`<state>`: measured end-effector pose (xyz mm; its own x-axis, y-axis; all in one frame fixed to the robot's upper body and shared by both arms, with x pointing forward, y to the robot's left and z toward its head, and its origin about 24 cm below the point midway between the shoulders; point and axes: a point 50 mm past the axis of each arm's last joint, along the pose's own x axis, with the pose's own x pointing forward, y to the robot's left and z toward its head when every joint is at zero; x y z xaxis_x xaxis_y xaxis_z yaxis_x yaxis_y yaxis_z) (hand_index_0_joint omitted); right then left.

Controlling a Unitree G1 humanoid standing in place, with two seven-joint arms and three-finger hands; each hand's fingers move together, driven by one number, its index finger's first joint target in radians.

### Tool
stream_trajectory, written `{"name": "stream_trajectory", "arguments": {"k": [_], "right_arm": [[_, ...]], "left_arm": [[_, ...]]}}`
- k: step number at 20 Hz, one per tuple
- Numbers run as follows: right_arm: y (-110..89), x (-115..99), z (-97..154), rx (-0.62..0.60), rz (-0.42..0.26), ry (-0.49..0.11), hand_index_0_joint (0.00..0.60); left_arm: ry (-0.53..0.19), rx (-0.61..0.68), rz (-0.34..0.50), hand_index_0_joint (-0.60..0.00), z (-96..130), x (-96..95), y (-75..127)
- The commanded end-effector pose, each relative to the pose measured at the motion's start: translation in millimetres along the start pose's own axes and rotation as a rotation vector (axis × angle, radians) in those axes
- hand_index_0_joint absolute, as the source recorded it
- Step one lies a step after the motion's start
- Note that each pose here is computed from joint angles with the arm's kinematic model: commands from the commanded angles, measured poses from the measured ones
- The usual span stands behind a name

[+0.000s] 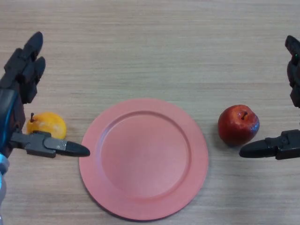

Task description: Pick up the yellow pear and place it on the plate

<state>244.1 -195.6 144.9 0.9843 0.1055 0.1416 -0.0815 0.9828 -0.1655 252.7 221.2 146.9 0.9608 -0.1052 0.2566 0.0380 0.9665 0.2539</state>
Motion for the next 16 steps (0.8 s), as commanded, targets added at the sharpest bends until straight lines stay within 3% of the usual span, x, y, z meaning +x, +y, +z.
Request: {"name": "stream_trajectory", "arguments": {"k": [1,10,16], "right_arm": [[-12.5,-4,36,-0.092,-0.047,-0.224,0.0],[-13.9,-7,37,-0.054,-0.046,-0.198,0.0],[-13.7,-7,40,-0.037,-0.044,-0.199,0.0]], "left_arm": [[-0.165,0.063,0.076,0.0,33,0.8,21],[-0.149,0.039,0.078,0.0,31,0.1,23],[-0.183,0.154,0.164,0.0,22,5.7,56]]}}
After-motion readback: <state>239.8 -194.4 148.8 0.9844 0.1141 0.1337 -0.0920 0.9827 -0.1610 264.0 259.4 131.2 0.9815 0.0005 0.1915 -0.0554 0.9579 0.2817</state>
